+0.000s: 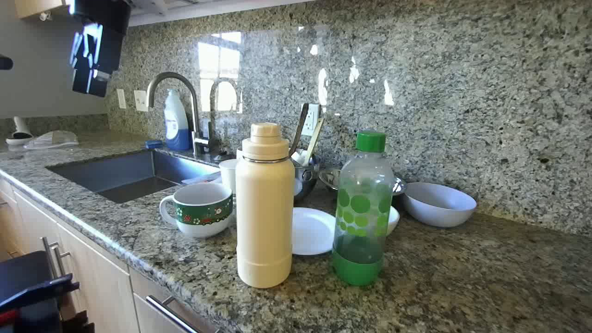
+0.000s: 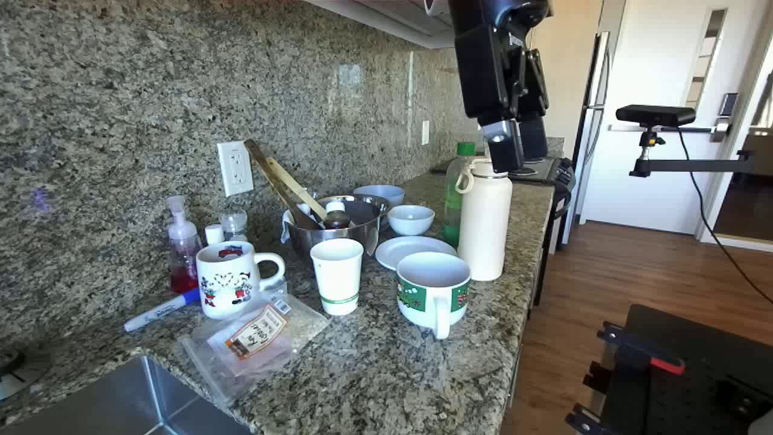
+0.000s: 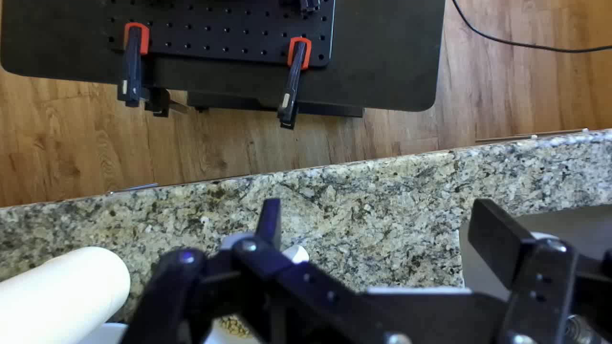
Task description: Pour the contents of the cup in the small white bowl
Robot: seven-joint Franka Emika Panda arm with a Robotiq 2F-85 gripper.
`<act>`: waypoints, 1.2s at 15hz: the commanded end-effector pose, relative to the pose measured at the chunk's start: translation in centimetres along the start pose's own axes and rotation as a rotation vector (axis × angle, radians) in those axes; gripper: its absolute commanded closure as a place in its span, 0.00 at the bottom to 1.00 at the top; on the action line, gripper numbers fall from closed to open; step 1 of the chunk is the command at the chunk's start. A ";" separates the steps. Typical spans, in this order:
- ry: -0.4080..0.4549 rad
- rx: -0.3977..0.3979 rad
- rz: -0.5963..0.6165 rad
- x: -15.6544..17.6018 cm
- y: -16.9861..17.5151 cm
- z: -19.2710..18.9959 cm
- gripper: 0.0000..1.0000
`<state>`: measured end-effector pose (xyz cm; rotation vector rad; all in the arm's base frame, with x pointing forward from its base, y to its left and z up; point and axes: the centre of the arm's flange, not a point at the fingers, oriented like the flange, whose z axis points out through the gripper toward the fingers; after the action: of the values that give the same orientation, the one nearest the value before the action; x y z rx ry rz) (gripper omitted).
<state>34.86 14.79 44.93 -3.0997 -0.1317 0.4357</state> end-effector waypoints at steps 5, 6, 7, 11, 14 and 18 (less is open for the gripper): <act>0.000 0.000 0.000 0.0 0.0 0.0 0.00; 0.000 0.000 0.000 0.0 0.0 0.0 0.00; 0.000 0.000 0.000 0.0 0.0 0.0 0.00; 0.008 -0.002 -0.001 1.7 0.6 1.0 0.00; 0.059 -0.002 0.007 4.2 1.2 2.4 0.00; 0.132 0.011 0.012 7.6 2.3 4.0 0.00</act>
<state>39.12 13.96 40.93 -3.1056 -0.1009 0.2805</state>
